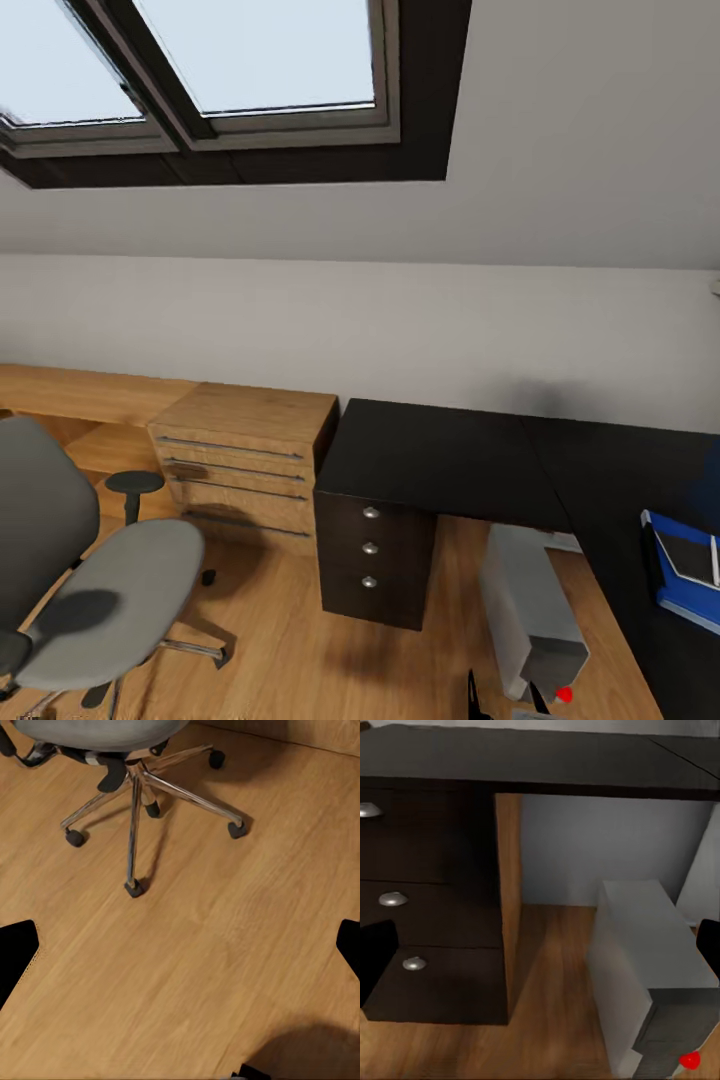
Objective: In the bedroom, organize the workspace by keeping the computer under the desk, ensuring the monitor is on the desk, placing the keyboard on the desk next to the monitor, placing the mouse on the desk next to the keyboard, moving the folder from the swivel chair onto the desk next to the mouse, stacking the notebook on top of the folder with the pen on top of the notebook, and positioning the swivel chair next to the desk.
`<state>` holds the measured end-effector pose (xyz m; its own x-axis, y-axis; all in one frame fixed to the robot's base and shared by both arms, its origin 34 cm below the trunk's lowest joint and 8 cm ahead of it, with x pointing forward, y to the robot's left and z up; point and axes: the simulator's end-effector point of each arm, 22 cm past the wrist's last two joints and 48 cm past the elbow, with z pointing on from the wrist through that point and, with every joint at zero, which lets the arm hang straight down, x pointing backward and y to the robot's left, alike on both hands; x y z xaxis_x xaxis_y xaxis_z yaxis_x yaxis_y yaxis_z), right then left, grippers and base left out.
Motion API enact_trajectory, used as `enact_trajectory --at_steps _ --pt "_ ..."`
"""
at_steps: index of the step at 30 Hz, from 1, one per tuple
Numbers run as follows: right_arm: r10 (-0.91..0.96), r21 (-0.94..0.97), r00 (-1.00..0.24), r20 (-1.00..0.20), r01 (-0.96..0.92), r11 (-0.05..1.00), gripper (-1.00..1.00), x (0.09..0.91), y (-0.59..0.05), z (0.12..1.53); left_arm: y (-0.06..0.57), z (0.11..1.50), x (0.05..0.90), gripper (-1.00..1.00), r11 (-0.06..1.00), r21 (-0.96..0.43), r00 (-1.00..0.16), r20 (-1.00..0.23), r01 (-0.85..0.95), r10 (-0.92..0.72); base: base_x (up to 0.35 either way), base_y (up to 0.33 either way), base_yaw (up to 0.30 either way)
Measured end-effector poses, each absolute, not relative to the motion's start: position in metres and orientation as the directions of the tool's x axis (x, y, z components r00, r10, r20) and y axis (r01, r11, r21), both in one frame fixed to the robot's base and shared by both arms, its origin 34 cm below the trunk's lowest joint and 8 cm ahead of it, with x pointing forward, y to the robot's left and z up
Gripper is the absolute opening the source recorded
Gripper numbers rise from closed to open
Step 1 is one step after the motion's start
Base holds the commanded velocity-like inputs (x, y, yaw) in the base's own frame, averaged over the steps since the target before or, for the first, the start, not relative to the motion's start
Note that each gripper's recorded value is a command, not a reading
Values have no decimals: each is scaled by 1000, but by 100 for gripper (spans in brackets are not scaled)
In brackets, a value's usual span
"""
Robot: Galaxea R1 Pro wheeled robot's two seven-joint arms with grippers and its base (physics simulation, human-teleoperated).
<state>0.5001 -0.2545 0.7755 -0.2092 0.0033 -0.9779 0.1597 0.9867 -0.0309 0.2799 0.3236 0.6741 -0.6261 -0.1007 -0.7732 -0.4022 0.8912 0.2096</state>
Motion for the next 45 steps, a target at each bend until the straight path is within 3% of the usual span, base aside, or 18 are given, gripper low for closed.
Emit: enact_trajectory --at_steps 45 --pt "3 -40 -237 -972 173 984 100 487 -260 777 327 676 250 100 890 242 -670 -737 -387 -91 0 0 289"
